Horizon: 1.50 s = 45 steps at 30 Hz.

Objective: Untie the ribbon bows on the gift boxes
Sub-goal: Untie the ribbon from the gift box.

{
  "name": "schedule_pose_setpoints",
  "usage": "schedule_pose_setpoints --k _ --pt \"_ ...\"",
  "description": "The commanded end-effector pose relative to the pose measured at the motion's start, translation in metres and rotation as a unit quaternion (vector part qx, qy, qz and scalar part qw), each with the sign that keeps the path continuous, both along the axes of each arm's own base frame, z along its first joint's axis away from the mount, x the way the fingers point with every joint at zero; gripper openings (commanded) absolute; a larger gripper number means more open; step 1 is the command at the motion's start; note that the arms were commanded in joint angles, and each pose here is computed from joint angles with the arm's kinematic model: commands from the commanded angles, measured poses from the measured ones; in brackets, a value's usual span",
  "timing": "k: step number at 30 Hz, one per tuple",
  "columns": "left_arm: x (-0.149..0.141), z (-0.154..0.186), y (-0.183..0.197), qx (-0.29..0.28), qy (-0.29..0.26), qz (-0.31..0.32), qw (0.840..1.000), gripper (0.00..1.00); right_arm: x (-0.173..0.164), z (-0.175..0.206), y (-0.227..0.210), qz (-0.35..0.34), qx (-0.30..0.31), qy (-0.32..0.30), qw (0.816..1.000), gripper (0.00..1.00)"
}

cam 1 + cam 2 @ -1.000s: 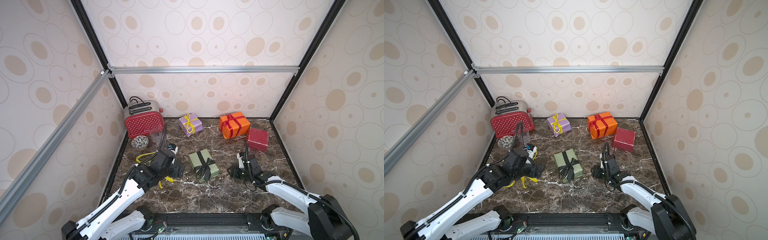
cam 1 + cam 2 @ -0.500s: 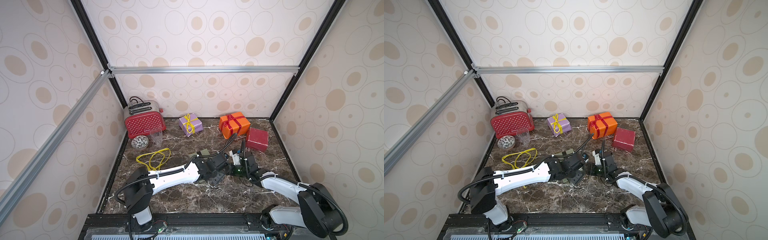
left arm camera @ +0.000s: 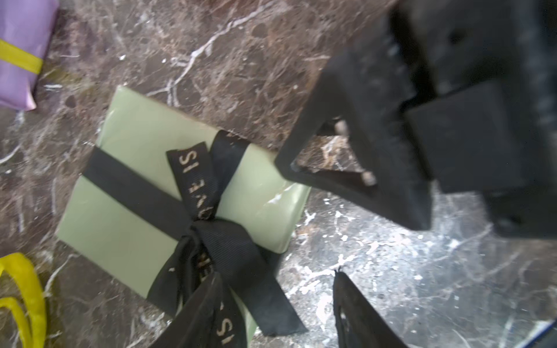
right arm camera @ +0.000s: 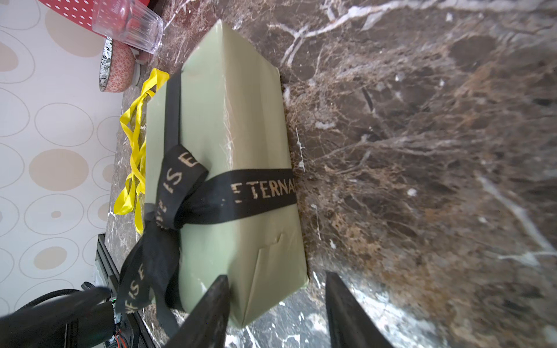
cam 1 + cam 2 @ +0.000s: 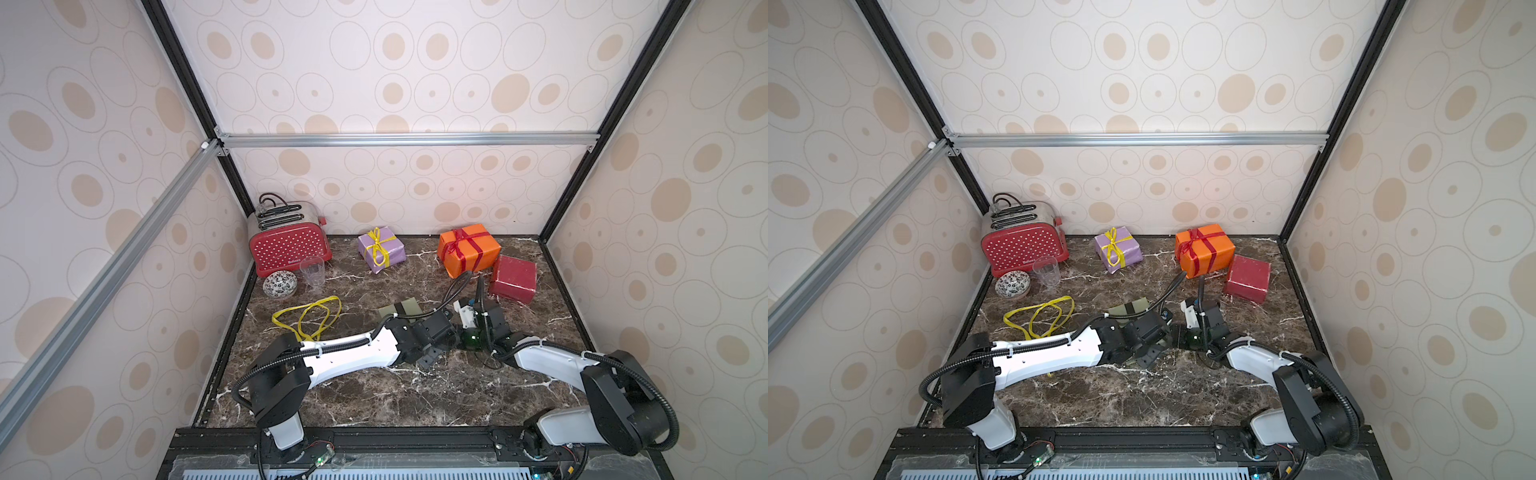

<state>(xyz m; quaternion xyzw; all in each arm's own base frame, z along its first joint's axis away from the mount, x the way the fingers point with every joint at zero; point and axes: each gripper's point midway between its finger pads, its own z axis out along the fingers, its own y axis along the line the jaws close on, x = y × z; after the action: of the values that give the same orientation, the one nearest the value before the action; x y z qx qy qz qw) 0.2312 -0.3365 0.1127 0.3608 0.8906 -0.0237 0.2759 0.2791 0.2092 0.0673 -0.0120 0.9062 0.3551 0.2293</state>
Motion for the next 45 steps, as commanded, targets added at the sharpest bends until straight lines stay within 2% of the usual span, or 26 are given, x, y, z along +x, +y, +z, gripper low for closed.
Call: schedule_pose_setpoints --k 1,7,14,20,24,33,38,45 --pt "-0.001 0.003 0.016 0.014 -0.009 0.026 1.0 0.56 0.006 0.004 0.002 -0.004 0.006 -0.001 1.0 0.52" --pt "-0.007 -0.011 0.014 0.02 0.014 0.021 0.999 0.48 0.006 0.003 0.003 0.0 0.006 0.0 1.0 0.51" --pt "-0.01 -0.013 0.004 0.006 0.031 0.009 0.999 0.36 0.006 0.002 0.004 0.002 0.007 0.002 1.0 0.5" --pt "-0.008 -0.026 0.007 0.035 0.037 0.012 0.999 0.36 0.005 0.002 0.004 0.004 0.009 0.004 1.0 0.49" --pt "-0.013 -0.035 0.01 0.054 0.055 0.01 0.997 0.28 0.005 0.001 0.005 0.005 0.009 0.005 1.0 0.49" --pt "-0.007 -0.023 0.008 0.034 0.039 0.017 0.999 0.0 0.005 0.001 0.006 0.007 0.011 0.006 1.0 0.46" --pt "-0.003 -0.021 0.012 0.035 0.03 0.026 0.999 0.0 0.005 0.0 0.007 0.008 0.011 0.007 1.0 0.44" --pt "0.006 -0.006 0.006 -0.001 0.003 0.04 0.999 0.0 0.005 0.002 0.006 0.009 0.01 0.004 1.0 0.41"
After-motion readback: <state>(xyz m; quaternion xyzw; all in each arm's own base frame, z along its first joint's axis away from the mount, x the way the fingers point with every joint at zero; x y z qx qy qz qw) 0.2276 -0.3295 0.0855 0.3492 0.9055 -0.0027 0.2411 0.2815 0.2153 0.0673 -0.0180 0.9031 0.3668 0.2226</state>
